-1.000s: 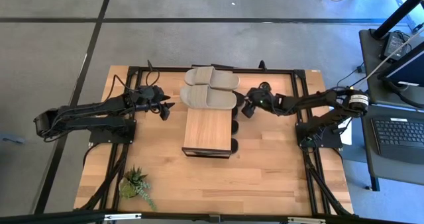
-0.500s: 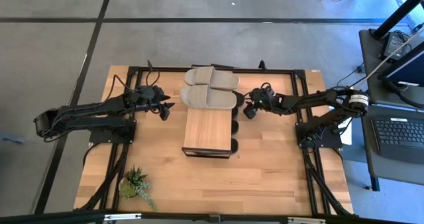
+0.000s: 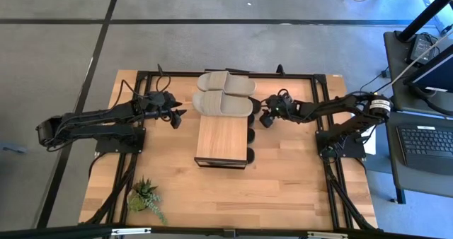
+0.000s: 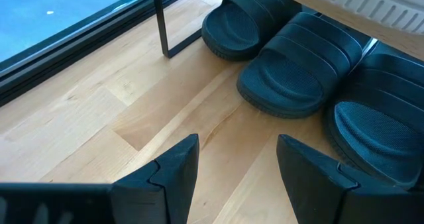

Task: Pick and place slides into the shelf
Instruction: Adjust the black slides under the shelf

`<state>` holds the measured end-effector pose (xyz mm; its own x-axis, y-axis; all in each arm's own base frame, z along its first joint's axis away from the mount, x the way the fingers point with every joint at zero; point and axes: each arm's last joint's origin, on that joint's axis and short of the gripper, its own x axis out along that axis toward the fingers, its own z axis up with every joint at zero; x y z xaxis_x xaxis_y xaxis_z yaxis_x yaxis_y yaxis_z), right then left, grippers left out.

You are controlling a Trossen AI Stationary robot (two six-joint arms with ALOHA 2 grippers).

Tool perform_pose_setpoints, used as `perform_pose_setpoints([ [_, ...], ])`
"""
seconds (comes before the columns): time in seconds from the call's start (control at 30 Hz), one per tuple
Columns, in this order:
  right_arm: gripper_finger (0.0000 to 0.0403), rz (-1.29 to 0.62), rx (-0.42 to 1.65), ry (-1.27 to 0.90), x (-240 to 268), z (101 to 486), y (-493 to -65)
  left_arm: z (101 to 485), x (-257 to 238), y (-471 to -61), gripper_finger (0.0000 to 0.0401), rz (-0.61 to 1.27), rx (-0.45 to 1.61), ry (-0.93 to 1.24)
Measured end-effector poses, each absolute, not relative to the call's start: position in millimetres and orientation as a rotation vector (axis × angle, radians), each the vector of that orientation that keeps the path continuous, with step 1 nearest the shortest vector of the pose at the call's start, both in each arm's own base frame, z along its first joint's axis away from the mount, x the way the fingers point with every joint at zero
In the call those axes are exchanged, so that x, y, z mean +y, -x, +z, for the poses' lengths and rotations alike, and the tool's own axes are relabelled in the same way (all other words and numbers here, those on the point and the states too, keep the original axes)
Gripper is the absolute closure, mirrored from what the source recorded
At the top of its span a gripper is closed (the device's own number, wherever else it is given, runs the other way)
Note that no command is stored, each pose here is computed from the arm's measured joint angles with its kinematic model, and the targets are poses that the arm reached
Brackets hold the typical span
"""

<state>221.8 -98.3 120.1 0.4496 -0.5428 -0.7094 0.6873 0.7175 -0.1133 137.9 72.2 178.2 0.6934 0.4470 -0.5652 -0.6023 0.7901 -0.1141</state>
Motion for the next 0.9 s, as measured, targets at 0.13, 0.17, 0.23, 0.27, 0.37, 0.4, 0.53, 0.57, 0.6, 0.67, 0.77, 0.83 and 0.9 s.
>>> perform_pose_setpoints([
  [0.13, 0.0178, -0.768, 0.782, -0.203, -99.3, 118.2, -224.2, 178.2, 72.3, -137.9, 0.0206, 0.596, 0.545, 0.303],
  [0.17, 0.0178, -0.766, 0.779, -0.199, -99.6, 117.4, -225.1, 178.2, 72.2, -137.9, 0.0206, 0.596, 0.546, 0.303],
  [0.23, 0.0178, -0.765, 0.767, -0.197, -100.4, 115.7, -227.1, 178.2, 72.3, -137.9, 0.0206, 0.597, 0.546, 0.303],
  [0.27, 0.0178, -0.765, 0.764, -0.197, -100.7, 114.7, -227.9, 178.2, 72.3, -137.9, 0.0206, 0.596, 0.546, 0.303],
  [0.37, 0.0178, -0.781, 0.757, -0.185, -101.8, 112.4, -229.3, 178.2, 72.2, -137.9, 0.0206, 0.596, 0.546, 0.303],
  [0.4, 0.0178, -0.791, 0.756, -0.18, -102.2, 112.0, -229.4, 178.2, 72.3, -137.9, 0.0206, 0.596, 0.546, 0.303],
  [0.53, 0.0178, -0.814, 0.716, -0.161, -104.1, 113.2, -232.3, 178.2, 72.3, -137.9, 0.0206, 0.597, 0.546, 0.303],
  [0.57, 0.0178, -0.81, 0.7, -0.154, -104.6, 114.5, -233.4, 178.2, 72.2, -137.9, 0.0206, 0.596, 0.545, 0.303],
  [0.6, 0.0178, -0.808, 0.684, -0.152, -104.9, 115.6, -234.4, 178.2, 72.2, -137.9, 0.0206, 0.596, 0.546, 0.303],
  [0.67, 0.0178, -0.806, 0.661, -0.148, -105.5, 117.3, -235.8, 178.2, 72.2, -137.9, 0.0206, 0.596, 0.546, 0.303],
  [0.77, 0.0178, -0.806, 0.651, -0.147, -105.9, 118.1, -236.4, 178.2, 72.2, -137.9, 0.0206, 0.596, 0.545, 0.303],
  [0.83, 0.0178, -0.809, 0.662, -0.148, -106.6, 117.3, -235.4, 178.2, 72.2, -137.9, 0.0206, 0.596, 0.545, 0.303],
  [0.9, 0.0178, -0.817, 0.667, -0.151, -108.5, 116.9, -234.1, 178.2, 72.3, -137.9, 0.0206, 0.596, 0.546, 0.303],
])
